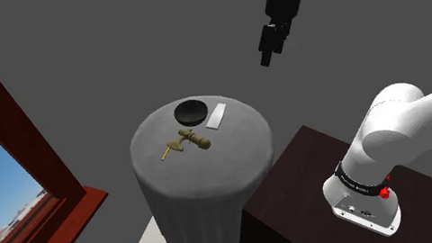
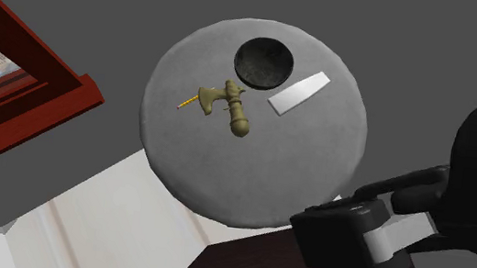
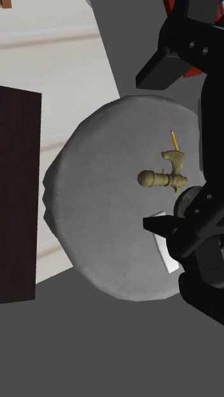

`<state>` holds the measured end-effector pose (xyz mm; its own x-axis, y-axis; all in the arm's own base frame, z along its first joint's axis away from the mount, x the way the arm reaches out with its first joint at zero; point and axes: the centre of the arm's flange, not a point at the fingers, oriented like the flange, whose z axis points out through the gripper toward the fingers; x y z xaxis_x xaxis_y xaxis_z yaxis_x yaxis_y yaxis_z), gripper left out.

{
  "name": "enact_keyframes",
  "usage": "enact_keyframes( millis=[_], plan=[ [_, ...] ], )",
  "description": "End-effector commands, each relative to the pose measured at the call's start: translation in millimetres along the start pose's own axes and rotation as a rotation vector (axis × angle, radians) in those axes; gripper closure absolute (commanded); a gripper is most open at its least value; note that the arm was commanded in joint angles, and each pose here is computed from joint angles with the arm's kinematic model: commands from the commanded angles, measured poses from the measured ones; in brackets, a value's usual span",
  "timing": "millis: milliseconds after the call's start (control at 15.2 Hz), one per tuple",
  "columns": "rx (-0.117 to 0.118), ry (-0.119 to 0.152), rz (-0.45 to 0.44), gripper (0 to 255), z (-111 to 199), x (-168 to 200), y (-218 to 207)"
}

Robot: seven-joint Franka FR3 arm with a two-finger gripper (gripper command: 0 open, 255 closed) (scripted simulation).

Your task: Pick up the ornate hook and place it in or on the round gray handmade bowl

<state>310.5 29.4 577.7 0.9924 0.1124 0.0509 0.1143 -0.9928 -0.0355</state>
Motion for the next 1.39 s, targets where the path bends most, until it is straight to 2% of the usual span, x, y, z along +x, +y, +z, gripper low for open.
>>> enact_keyframes(
  millis=[0,1320],
  plan=[
    [0.0,0.0,0.0,0,0.0,0.0,0.0],
    [0.015,-0.022,0.002,0,221.6,146.4,14.4]
  ],
)
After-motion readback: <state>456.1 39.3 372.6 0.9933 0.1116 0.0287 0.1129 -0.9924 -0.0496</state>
